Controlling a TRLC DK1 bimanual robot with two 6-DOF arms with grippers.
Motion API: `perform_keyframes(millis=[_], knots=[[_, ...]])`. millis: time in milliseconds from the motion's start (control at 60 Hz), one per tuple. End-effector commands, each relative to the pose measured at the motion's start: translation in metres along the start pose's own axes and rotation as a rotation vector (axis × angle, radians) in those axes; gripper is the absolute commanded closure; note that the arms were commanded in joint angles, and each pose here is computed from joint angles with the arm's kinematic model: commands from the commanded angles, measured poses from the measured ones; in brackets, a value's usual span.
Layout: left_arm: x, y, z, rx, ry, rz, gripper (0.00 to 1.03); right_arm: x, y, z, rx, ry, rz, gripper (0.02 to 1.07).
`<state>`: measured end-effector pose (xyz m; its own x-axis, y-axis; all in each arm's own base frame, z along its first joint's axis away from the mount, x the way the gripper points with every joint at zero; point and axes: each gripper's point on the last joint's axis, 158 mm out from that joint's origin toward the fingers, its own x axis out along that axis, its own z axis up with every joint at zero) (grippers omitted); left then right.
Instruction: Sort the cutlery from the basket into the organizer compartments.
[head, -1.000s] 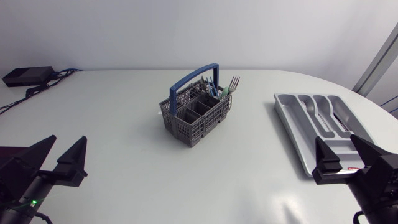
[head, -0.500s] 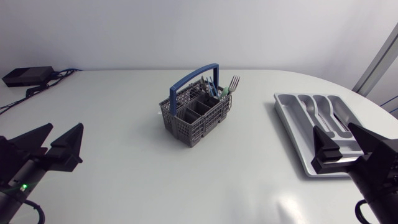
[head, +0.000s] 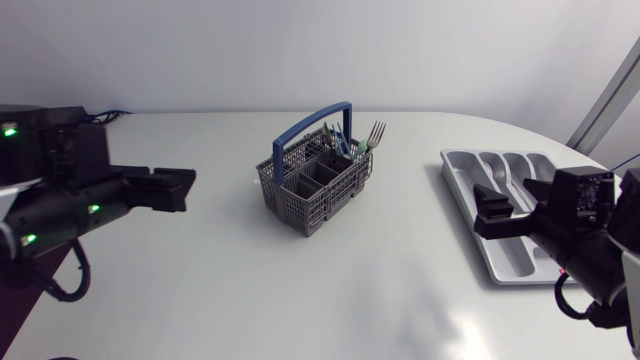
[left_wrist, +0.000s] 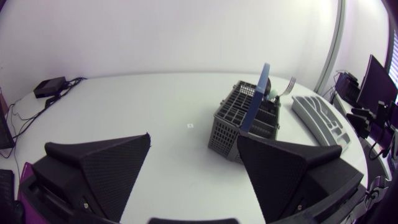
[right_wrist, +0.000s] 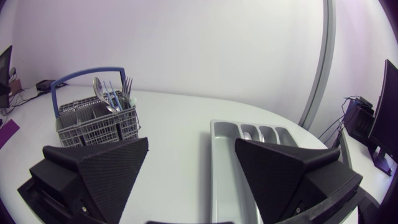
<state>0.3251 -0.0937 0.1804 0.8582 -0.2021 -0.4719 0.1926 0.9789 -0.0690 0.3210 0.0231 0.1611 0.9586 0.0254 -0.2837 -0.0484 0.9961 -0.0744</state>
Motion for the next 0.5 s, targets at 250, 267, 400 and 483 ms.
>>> perform_keyframes(millis=[250, 267, 400, 483], knots=[[0.072, -0.056, 0.0, 0.341, 0.242, -0.11, 0.09, 0.027, 0.011, -0.01, -0.014, 0.213, 0.029, 0.07], [0.074, -0.056, -0.002, 0.349, 0.255, -0.11, 0.09, 0.027, 0.011, -0.01, -0.014, 0.216, 0.032, 0.07], [0.096, -0.068, -0.006, 0.425, 0.308, -0.16, 0.08, 0.026, 0.02, -0.007, -0.053, 0.222, 0.067, 0.07], [0.11, -0.078, -0.008, 0.417, 0.328, -0.209, 0.09, 0.026, 0.026, -0.01, -0.12, 0.245, 0.109, 0.07]])
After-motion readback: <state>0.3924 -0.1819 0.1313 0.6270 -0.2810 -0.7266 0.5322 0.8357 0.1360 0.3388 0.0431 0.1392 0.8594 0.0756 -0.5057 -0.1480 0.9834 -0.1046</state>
